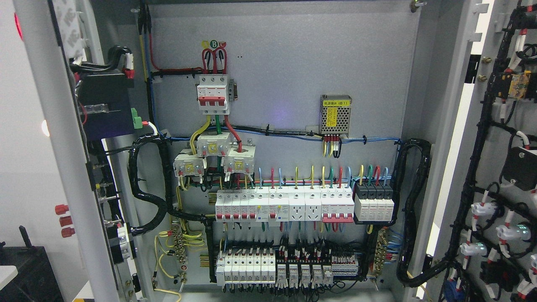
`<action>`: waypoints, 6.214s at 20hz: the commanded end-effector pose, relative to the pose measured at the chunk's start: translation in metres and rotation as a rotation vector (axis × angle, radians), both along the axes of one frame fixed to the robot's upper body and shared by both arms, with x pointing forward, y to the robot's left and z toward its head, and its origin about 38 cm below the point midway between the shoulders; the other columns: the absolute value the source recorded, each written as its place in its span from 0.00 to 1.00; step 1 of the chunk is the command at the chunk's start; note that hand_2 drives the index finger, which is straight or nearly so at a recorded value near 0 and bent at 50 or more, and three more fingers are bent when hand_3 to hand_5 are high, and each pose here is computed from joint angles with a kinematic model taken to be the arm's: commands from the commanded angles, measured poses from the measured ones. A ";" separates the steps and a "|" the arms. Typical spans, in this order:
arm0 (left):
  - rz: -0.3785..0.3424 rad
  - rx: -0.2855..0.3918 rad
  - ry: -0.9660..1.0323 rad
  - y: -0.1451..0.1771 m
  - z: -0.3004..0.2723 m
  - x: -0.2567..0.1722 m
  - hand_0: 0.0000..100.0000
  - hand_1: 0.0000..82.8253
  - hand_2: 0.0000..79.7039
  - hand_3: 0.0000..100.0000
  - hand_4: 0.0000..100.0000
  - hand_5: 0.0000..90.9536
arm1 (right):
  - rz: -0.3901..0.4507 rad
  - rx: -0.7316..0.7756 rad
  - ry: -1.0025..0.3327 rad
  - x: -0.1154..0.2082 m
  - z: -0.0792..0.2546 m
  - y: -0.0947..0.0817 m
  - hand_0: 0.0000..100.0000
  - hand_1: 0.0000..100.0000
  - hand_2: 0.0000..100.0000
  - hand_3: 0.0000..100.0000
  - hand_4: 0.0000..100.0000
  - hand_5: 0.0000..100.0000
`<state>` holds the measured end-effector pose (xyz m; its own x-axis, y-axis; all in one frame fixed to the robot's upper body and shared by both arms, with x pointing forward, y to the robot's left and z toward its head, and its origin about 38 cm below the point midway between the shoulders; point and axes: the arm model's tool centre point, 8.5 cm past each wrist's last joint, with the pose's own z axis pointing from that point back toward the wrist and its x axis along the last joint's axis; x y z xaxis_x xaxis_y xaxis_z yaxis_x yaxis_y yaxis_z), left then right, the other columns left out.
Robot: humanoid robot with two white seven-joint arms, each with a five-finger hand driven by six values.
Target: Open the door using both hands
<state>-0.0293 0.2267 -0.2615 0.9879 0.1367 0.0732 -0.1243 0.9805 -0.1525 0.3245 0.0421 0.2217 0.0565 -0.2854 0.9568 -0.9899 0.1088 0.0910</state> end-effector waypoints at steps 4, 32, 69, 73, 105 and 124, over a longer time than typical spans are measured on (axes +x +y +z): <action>0.000 0.000 -0.001 0.000 0.000 0.000 0.00 0.00 0.00 0.00 0.03 0.00 | 0.058 0.004 -0.037 -0.015 0.013 0.029 0.00 0.00 0.00 0.00 0.00 0.00; 0.003 0.000 0.002 0.000 0.000 -0.001 0.00 0.00 0.00 0.00 0.03 0.00 | -0.012 -0.114 -0.099 0.002 0.003 0.026 0.00 0.00 0.00 0.00 0.00 0.00; -0.564 -0.092 -1.268 -0.026 0.217 0.172 0.00 0.00 0.00 0.00 0.03 0.00 | -0.737 0.003 -0.022 -0.066 -0.159 -0.193 0.00 0.00 0.00 0.00 0.00 0.00; -0.582 -0.098 -1.403 -0.021 0.235 0.176 0.00 0.00 0.00 0.00 0.03 0.00 | -0.826 -0.002 -0.021 -0.087 -0.168 -0.223 0.00 0.00 0.00 0.00 0.00 0.00; -0.392 -0.111 -2.117 0.015 0.385 0.220 0.00 0.00 0.00 0.00 0.03 0.00 | -0.979 0.078 -0.367 -0.097 -0.101 -0.342 0.00 0.00 0.00 0.00 0.00 0.00; -0.297 -0.149 -2.353 0.013 0.422 0.224 0.00 0.00 0.00 0.00 0.03 0.00 | -1.050 0.130 -0.409 -0.097 -0.074 -0.375 0.00 0.00 0.00 0.00 0.00 0.00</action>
<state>0.2012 0.2374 0.1328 -0.5738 0.1169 0.8106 0.4135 0.8957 0.1636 0.2267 -0.3177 0.1313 -0.5312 -0.1120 0.8398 -0.4002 0.9068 -0.1322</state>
